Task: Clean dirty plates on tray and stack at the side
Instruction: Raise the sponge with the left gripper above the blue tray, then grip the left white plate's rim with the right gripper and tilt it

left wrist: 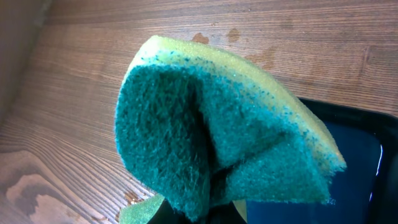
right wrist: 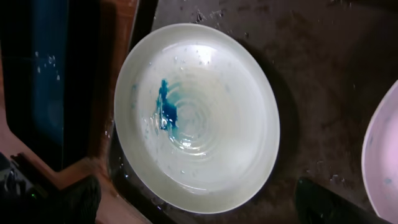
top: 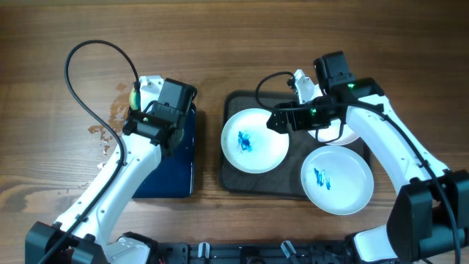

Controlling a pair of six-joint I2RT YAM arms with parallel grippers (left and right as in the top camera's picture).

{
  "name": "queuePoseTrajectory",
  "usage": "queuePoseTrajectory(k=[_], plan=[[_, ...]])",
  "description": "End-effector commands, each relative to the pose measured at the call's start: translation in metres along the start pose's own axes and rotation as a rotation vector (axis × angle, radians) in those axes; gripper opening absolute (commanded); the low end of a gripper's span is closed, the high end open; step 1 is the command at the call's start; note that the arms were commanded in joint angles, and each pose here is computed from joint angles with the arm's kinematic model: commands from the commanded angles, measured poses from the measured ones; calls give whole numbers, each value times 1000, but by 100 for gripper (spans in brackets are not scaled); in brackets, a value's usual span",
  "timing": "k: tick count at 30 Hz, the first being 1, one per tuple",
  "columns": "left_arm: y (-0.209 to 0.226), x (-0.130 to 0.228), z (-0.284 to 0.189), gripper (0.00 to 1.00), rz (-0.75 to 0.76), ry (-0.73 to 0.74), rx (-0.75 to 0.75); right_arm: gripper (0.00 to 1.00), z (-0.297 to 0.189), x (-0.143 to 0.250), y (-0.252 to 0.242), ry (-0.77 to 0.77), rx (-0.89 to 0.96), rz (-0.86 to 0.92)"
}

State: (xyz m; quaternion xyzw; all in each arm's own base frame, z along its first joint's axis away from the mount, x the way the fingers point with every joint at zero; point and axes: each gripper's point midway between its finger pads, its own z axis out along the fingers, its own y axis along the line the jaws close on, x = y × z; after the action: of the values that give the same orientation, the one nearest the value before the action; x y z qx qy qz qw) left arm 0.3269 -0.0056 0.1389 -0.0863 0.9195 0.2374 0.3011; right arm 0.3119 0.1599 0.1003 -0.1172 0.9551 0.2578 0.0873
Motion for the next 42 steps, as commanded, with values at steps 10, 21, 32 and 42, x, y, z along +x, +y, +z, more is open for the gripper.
queuePoseTrajectory(k=[10,21,32,42], plan=[[7,-6,-5,4,-33,-32,-23,80,41,49,-41,63,110,296],[7,-6,-5,4,-33,-32,-23,87,55,50,-50,9,107,270],[7,-6,-5,4,-33,-31,-24,85,55,36,-54,-48,123,242],[7,-6,-5,4,-33,-31,-24,50,94,52,-76,45,140,285]])
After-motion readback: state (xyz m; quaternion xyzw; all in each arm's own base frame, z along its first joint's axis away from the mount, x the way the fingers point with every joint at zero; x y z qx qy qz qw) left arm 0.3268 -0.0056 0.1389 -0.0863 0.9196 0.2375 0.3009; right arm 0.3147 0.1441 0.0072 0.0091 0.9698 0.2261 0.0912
